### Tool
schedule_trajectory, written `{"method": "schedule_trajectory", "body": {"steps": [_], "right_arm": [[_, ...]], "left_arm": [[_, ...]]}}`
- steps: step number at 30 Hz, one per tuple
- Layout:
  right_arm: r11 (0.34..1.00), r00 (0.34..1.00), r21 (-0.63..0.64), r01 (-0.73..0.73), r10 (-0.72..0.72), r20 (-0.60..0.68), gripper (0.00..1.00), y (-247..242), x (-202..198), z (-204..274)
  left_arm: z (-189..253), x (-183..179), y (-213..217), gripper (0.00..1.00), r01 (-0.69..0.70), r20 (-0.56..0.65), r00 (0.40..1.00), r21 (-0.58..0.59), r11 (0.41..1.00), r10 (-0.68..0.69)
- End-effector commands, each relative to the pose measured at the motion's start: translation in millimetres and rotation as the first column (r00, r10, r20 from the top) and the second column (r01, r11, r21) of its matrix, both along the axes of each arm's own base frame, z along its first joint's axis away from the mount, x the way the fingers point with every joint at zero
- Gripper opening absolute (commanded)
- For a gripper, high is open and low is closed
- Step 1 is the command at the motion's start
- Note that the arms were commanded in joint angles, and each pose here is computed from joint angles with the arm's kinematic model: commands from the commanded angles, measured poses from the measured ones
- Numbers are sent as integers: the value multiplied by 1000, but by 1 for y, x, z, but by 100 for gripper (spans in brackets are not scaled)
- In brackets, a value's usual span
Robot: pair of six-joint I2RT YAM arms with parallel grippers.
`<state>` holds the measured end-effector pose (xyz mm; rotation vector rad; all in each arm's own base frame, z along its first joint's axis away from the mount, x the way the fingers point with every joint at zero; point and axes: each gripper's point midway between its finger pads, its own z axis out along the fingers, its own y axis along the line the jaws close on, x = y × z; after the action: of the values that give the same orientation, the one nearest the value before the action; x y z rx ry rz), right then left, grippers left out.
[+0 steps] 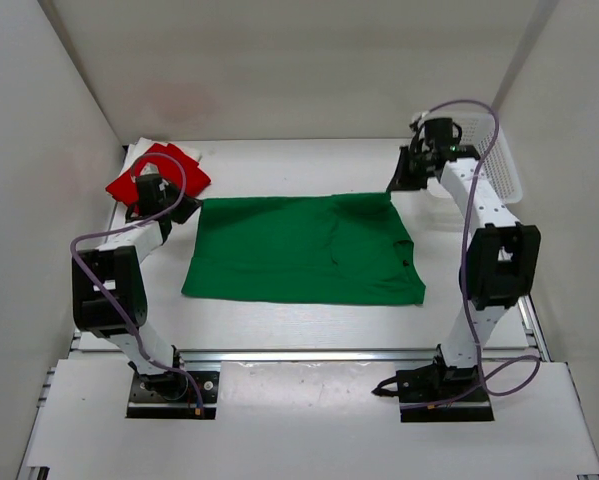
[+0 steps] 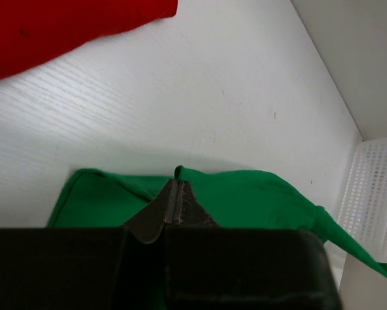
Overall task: Fold and stack the t-shirts
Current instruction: Fold the other side of the tshirt into a rectangle
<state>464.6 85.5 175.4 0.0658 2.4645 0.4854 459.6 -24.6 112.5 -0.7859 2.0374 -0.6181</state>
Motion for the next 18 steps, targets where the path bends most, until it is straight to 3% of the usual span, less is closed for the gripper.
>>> {"method": "schedule_trajectory", "body": {"steps": [1, 11, 18], "right_arm": [[999, 993, 28, 35, -38, 112, 0, 0, -8, 8], [983, 969, 86, 162, -175, 177, 0, -19, -78, -5], [971, 960, 118, 206, -224, 167, 0, -24, -121, -32]], "left_arm": [[21, -15, -5, 0, 32, 38, 999, -18, 999, -32], [36, -52, 18, 0, -5, 85, 996, -51, 999, 9], [4, -72, 34, 0, -36, 7, 999, -62, 997, 36]]}}
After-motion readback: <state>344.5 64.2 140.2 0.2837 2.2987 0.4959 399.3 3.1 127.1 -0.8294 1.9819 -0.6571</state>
